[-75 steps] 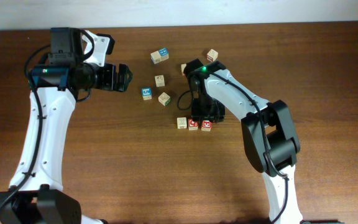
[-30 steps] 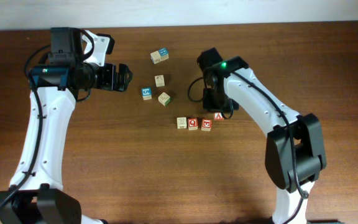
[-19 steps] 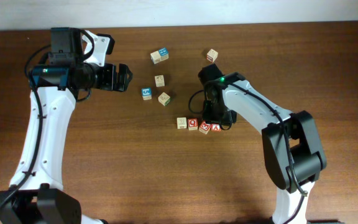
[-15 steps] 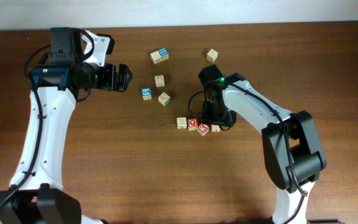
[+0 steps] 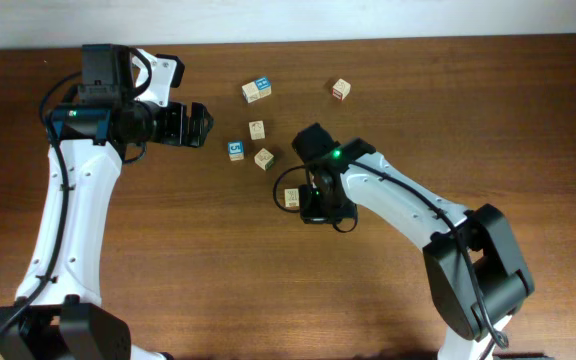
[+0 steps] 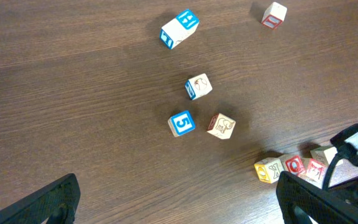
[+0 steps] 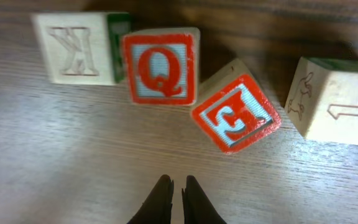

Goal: Rotate 4 blocks

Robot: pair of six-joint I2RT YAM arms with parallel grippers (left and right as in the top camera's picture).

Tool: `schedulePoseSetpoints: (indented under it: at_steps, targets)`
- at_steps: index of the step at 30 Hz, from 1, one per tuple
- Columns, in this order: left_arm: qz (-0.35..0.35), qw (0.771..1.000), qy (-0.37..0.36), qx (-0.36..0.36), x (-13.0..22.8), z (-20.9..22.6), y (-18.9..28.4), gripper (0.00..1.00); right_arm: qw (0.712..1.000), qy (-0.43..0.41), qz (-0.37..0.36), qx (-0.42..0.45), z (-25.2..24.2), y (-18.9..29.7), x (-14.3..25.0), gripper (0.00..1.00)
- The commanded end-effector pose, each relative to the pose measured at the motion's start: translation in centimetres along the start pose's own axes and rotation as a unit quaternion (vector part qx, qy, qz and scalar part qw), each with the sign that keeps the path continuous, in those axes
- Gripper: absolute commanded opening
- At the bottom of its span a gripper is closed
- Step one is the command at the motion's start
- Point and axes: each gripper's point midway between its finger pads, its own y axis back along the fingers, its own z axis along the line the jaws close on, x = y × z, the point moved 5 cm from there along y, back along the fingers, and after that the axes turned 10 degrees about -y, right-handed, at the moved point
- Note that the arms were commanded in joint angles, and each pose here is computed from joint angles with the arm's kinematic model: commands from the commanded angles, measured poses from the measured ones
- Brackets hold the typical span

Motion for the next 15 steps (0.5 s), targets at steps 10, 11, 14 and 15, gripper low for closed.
schedulePoseSetpoints:
  at_steps: [10, 11, 14, 15]
  targets:
    - [-0.009, 1.0, -0.011, 0.002, -0.5, -0.1, 0.5, 0.99, 0.997, -0.027, -0.062, 0.037, -1.5, -1.8, -1.6, 0.09]
    - [-0.009, 1.0, -0.011, 0.002, -0.5, -0.1, 0.5, 0.99, 0.997, -0.028, -0.063, 0.037, -1.5, -1.8, -1.6, 0.1]
    - [-0.009, 1.0, -0.011, 0.002, -0.5, -0.1, 0.5, 0.99, 0.997, -0.022, -0.072, 0.033, -1.8, -1.6, -2.4, 0.1]
    - [-0.009, 1.0, -0.011, 0.002, -0.5, -0.1, 0.5, 0.99, 0.996, -0.008, -0.08, 0.029, -1.6, -1.5, -2.7, 0.08]
